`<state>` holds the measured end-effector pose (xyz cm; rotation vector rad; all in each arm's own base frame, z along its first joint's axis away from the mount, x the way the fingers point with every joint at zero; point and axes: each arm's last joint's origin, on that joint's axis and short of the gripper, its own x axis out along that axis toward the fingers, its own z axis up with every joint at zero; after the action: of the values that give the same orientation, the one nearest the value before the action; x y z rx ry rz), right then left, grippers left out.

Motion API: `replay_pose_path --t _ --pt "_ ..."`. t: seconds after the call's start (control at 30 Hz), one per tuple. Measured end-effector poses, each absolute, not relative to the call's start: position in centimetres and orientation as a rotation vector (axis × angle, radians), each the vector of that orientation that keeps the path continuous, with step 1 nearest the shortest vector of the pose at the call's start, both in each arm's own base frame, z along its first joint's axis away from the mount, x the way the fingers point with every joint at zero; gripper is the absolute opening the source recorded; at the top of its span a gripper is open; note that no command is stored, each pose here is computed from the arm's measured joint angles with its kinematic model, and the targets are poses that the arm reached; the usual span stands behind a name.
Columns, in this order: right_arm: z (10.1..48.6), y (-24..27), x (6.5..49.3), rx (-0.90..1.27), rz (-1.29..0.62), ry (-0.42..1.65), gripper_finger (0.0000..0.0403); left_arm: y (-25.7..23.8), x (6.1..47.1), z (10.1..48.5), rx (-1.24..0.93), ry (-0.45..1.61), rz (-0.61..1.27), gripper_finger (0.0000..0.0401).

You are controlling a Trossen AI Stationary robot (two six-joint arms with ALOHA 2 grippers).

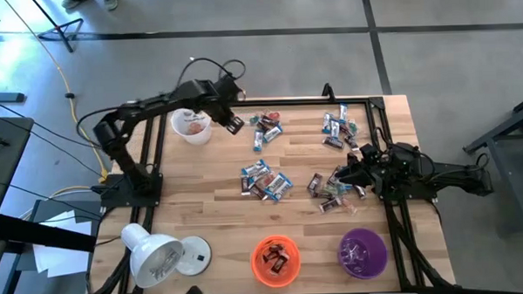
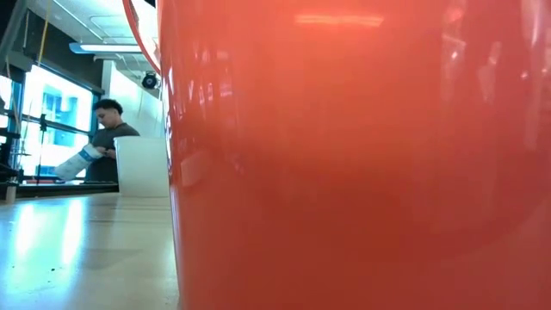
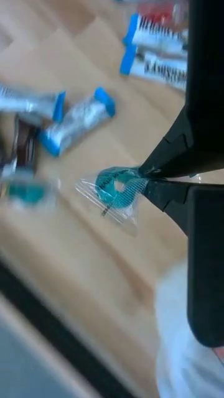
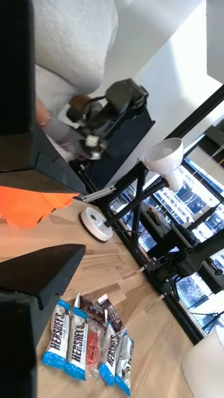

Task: Organize candy in baskets
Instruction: Put the blue gummy into the white bucket

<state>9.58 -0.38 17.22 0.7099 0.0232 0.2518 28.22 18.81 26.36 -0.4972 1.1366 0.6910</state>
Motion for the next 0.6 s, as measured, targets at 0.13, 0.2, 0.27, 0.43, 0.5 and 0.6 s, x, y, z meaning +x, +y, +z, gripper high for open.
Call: replay_pose_path --t 0.13,0.2,0.27,0.43,0.5,0.6 --pt "17.2 -0.4 9.6 0.710 0.252 0.023 0.0138 18.4 26.1 28.8 -0.442 1.105 0.849 0.0001" --pt "17.2 -0.4 9.6 0.710 0.252 0.023 0.0138 18.3 25.1 29.6 -0.435 1.099 0.932 0.0001" --pt "17.2 -0.4 9.6 0.710 0.252 0.023 0.0138 18.3 24.2 30.0 -0.449 1.110 1.017 0.0001" --pt "17.2 -0.4 9.6 0.710 0.252 0.023 0.0138 18.8 22.1 29.7 -0.540 1.189 1.161 0.0002" --pt "17.2 -0.4 9.6 0.710 0.252 0.023 0.0138 19.1 21.7 29.3 -0.580 1.184 1.199 0.0008" --pt "17.2 -0.4 9.6 0.710 0.252 0.023 0.0138 19.6 21.1 28.8 -0.661 1.177 1.217 0.0029"
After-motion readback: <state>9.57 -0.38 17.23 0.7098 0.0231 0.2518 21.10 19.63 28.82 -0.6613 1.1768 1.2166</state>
